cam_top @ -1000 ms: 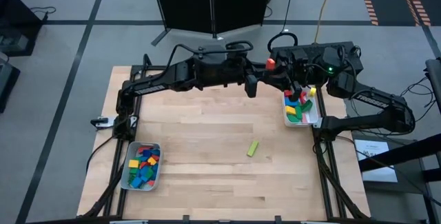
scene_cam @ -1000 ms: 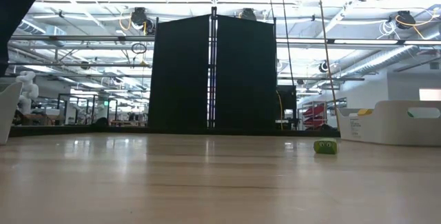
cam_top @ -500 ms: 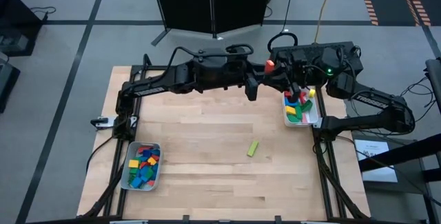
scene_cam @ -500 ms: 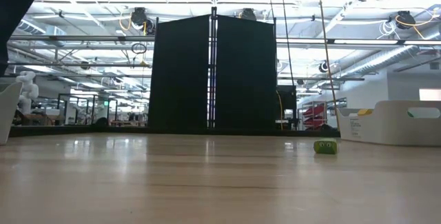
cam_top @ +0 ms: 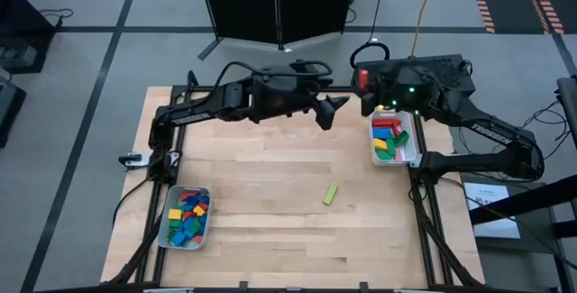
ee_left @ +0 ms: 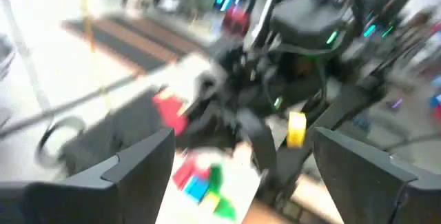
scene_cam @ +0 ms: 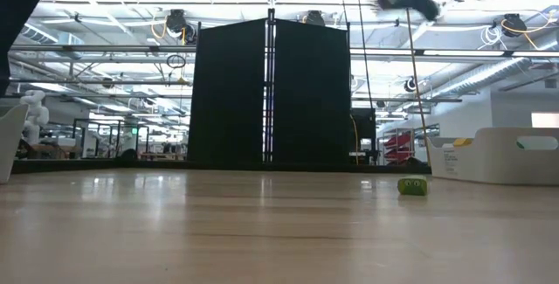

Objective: Sort blocks by size
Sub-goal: Put the orange block into the white bin, then put the yellow green block into the white bin

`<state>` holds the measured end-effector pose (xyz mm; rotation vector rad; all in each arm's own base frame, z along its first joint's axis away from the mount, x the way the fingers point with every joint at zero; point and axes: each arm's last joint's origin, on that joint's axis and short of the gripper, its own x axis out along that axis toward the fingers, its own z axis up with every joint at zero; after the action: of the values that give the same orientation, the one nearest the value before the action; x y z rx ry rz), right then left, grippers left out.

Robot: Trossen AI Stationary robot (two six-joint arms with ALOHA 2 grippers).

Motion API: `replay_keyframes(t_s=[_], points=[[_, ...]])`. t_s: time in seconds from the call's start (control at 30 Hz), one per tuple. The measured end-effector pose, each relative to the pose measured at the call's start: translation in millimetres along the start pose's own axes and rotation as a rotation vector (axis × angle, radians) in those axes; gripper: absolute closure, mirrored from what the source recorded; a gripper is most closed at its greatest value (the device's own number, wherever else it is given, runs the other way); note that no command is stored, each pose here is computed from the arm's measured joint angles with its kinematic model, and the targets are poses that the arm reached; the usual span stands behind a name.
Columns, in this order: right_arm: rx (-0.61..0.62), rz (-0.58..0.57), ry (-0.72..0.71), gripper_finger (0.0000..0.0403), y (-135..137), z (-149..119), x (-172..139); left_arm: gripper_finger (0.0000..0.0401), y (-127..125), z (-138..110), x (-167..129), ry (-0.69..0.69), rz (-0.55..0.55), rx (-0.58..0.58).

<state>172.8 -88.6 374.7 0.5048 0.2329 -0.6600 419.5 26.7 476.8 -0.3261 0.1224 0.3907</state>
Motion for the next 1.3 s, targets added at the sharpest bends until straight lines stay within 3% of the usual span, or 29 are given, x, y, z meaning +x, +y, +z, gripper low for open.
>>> replay_keyframes(t_s=[0.1, 0.2, 0.33, 0.43, 0.77, 1.07, 1.3], points=[[0.023, -0.288, 0.166, 0.0315, -22.9, -18.8, -4.1, 0.0062, 5.8, -14.7, 2.5, 0.129, 0.056, -0.016], [0.046, -0.485, 0.331, 0.0315, -38.3, -35.2, -10.8, 0.0062, 9.4, -32.4, 6.9, 0.256, 0.111, -0.022], [0.075, -0.625, 0.494, 0.0315, -49.6, -56.8, -14.9, 0.0062, 13.7, -61.3, 23.4, 0.395, 0.188, -0.036], [0.107, -0.69, 0.57, 0.0311, -57.7, -75.1, -12.8, 0.0061, 9.9, -79.8, 36.1, 0.454, 0.185, -0.041], [0.133, -0.728, 0.708, 0.0242, -77.8, -124.2, 2.3, 0.0061, 6.4, -138.5, 75.0, 0.66, 0.138, -0.06], [0.057, -0.716, 0.696, 0.0152, -79.1, -125.2, 5.1, 0.0061, 7.6, -186.1, 88.2, 0.867, 0.193, -0.064], [0.046, -0.703, 0.674, 0.0132, -78.5, -123.8, 7.1, 0.0061, -11.4, -231.7, 102.0, 0.908, 0.238, -0.182]])
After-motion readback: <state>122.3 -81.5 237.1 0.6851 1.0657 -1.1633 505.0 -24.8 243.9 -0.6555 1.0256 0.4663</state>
